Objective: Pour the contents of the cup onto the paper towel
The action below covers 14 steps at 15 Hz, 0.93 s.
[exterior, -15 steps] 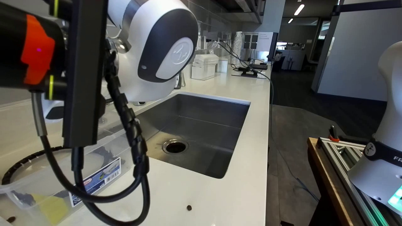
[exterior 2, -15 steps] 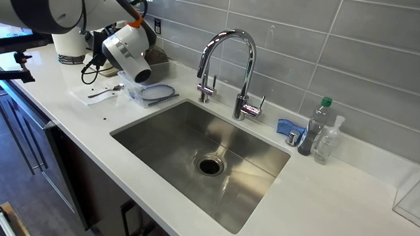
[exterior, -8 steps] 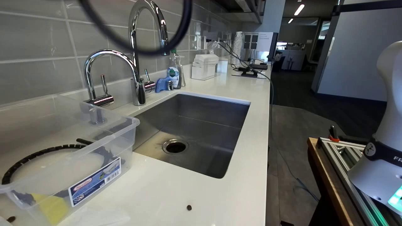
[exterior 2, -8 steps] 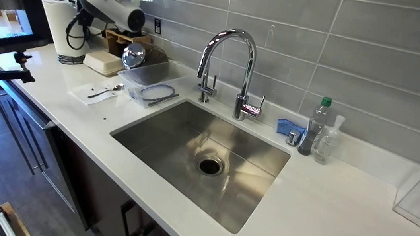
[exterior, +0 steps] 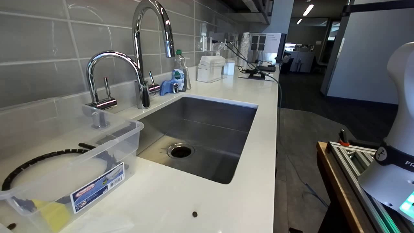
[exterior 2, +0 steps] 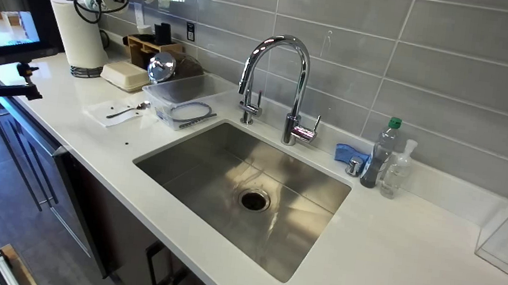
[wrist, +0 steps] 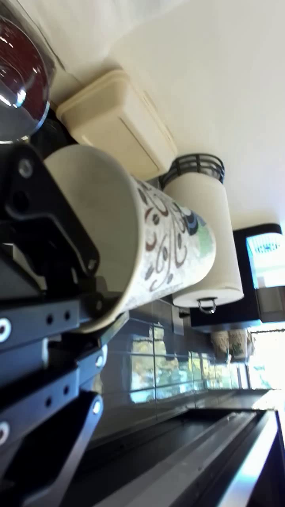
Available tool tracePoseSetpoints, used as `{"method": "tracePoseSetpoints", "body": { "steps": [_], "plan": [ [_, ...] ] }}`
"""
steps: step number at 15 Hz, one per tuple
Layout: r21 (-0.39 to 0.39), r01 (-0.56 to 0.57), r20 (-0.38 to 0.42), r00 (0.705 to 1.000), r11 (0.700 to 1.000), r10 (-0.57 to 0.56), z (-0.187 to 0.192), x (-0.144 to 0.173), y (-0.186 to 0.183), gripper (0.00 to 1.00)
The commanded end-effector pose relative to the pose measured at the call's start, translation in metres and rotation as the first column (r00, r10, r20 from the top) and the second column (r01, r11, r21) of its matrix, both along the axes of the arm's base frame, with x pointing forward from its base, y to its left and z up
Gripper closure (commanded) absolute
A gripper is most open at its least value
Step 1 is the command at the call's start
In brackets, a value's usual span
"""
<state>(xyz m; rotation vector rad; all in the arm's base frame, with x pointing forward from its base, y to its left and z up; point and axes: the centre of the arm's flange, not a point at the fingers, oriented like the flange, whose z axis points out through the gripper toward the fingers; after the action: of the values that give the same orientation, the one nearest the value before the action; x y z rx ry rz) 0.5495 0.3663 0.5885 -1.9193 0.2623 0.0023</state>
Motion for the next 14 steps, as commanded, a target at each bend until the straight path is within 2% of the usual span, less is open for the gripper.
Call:
{"method": "tracePoseSetpoints", "body": {
  "steps": [1, 4, 7, 10, 14],
  "plan": [
    [-0.198, 0.023, -0.033, 0.999, 0.980, -0.030, 0.044, 0.021, -0.013, 0.98],
    [-0.360, 0.071, -0.035, 0.995, 0.930, -0.090, 0.070, 0.035, -0.025, 0.98],
    [-0.512, 0.119, -0.023, 0.988, 0.850, -0.152, 0.086, 0.038, -0.031, 0.98],
    [-0.644, 0.171, -0.004, 0.974, 0.746, -0.227, 0.082, 0.030, -0.040, 0.98],
    [-0.777, 0.233, 0.024, 0.940, 0.585, -0.342, 0.063, 0.011, -0.070, 0.98]
  ]
}}
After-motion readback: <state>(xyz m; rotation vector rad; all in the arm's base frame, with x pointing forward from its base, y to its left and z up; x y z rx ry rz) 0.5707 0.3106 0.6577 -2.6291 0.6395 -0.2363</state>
